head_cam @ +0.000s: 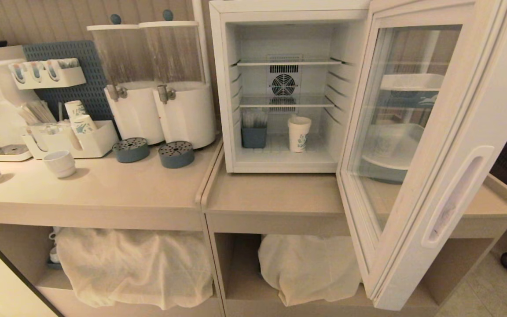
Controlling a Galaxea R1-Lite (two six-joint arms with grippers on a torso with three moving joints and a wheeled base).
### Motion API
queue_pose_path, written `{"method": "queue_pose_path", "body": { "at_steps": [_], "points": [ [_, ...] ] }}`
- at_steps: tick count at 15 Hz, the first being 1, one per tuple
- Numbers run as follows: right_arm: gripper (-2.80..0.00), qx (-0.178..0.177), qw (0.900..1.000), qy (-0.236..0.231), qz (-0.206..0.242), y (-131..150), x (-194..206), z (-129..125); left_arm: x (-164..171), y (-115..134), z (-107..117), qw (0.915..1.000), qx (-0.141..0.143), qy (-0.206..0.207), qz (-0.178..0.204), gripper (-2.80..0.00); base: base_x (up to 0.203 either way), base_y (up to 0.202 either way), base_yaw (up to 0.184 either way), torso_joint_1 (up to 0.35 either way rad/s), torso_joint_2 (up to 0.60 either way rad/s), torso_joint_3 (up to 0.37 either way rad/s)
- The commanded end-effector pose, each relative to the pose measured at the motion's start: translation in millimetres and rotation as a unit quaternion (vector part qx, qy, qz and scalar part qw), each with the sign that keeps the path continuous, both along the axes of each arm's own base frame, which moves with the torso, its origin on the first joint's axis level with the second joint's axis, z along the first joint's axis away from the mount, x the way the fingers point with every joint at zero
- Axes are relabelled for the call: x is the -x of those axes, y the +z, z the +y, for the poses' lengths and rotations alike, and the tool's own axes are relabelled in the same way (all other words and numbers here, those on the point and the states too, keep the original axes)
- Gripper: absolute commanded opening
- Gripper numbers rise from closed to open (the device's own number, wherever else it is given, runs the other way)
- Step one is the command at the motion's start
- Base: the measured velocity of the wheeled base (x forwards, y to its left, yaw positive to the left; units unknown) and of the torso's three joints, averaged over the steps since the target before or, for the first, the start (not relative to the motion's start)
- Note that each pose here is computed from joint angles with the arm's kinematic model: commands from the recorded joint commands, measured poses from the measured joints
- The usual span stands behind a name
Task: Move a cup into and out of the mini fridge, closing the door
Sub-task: Close the freezer door
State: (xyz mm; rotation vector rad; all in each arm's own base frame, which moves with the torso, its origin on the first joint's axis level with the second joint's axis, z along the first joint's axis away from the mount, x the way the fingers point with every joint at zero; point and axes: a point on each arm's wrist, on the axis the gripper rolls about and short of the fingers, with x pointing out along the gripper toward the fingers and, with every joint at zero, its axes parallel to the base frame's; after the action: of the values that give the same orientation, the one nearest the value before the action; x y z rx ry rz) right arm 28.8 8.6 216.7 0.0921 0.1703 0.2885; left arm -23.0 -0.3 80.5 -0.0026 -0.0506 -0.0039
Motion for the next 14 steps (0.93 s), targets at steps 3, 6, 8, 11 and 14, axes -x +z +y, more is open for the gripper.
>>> {"method": "queue_pose_path", "body": {
  "at_steps": [3, 6, 8, 11, 14],
  "points": [
    [-2.8, -0.021, 0.99, 0.143, 0.007, -3, -3, 8, -2, -5, 0, 1.0, 0.0, 0.0, 0.009, -2.8, 0.0, 0.0, 0.0, 0.0, 0.0, 0.0],
    [-2.8, -0.032, 0.981, 0.189, -0.012, -6, -26, 16, -2, -5, 0, 1.0, 0.003, 0.0, 0.009, -2.8, 0.0, 0.0, 0.0, 0.0, 0.0, 0.0],
    [-2.8, -0.043, 0.981, 0.192, -0.01, -12, -40, 20, -2, -5, 0, 1.0, 0.003, 0.0, 0.009, -2.8, 0.0, 0.0, 0.0, 0.0, 0.0, 0.0],
    [-2.8, -0.052, 0.98, 0.191, -0.009, -16, -57, 19, -2, -5, 0, 1.0, 0.003, 0.0, 0.009, -2.8, 0.0, 0.0, 0.0, 0.0, 0.0, 0.0],
    [-2.8, -0.061, 0.983, 0.173, -0.009, -16, -66, 6, -2, -5, 0, 1.0, 0.003, -0.001, 0.009, -2.8, 0.0, 0.0, 0.0, 0.0, 0.0, 0.0]
  ]
}}
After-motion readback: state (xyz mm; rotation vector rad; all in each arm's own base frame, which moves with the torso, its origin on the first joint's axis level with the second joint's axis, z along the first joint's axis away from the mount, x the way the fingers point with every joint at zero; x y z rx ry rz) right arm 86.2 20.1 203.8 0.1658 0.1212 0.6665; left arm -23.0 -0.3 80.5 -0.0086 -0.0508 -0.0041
